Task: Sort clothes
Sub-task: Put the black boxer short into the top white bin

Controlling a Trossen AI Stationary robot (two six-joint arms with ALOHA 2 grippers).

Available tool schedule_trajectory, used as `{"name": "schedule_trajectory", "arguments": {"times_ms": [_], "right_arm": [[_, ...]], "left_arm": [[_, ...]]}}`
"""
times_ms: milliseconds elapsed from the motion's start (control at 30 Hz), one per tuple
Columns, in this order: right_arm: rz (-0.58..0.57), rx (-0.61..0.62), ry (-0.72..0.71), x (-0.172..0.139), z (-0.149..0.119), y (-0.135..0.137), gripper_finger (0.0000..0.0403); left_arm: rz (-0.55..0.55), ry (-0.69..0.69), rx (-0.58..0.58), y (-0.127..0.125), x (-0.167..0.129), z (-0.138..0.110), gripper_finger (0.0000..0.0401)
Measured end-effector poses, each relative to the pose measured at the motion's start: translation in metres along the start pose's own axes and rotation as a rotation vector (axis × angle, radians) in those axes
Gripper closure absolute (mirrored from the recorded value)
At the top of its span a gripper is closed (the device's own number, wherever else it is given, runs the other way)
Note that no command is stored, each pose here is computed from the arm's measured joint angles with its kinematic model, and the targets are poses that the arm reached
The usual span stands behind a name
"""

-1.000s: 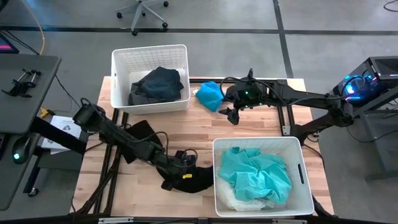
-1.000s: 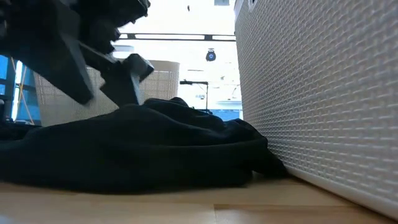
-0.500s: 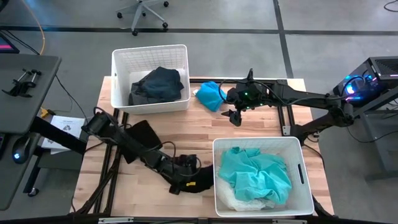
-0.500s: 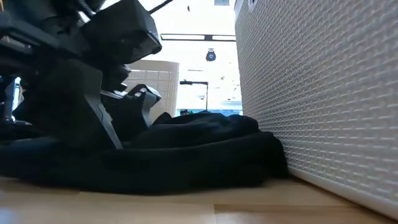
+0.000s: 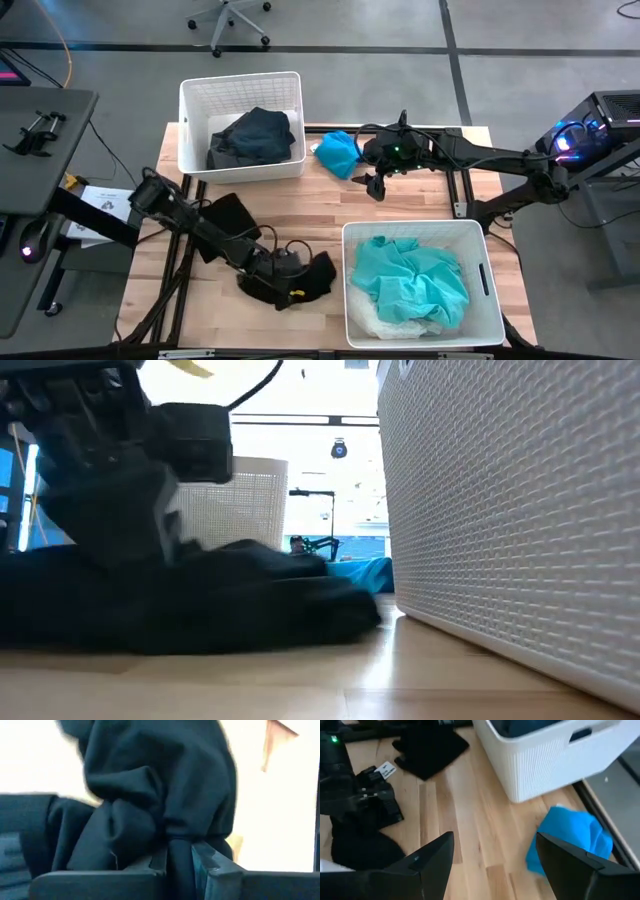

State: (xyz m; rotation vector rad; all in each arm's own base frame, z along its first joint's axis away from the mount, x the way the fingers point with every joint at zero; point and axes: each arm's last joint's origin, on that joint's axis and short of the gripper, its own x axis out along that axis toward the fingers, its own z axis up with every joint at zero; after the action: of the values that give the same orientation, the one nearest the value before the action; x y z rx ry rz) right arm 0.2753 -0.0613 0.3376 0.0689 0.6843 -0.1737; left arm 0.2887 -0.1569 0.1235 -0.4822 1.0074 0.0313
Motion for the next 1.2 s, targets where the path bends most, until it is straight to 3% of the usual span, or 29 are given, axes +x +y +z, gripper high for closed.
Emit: {"name": "schedule_trajectory", "arguments": {"times_ms": [200,367,633,867,1033,1200], "right_arm": [[-0.005,-0.052,-0.101,0.0,0.01,0.0,0.0133],[-0.009,-0.08,-0.15,-0.001,0.015,0.0,0.0133],[-0.009,-0.081,-0.153,-0.001,0.015,0.0,0.0133],[-0.009,-0.072,-0.154,-0.001,0.015,0.0,0.0133],[-0.007,-0.045,-0.154,-0.001,0.015,0.0,0.0133],[-0.003,0.01,-0.154,-0.001,0.015,0.0,0.0133]], "left_arm": [[0.133,-0.077,-0.109,0.005,-0.059,0.009,0.0394],[0.231,-0.222,-0.114,0.005,-0.117,0.029,0.0394],[0.381,-0.544,0.034,-0.003,-0.193,0.1,0.0394],[0.59,-0.828,0.166,0.0,-0.256,0.161,0.0394],[0.748,-0.956,0.212,0.022,-0.295,0.195,0.0394],[0.916,-0.916,0.219,0.067,-0.318,0.213,0.0394]]}}
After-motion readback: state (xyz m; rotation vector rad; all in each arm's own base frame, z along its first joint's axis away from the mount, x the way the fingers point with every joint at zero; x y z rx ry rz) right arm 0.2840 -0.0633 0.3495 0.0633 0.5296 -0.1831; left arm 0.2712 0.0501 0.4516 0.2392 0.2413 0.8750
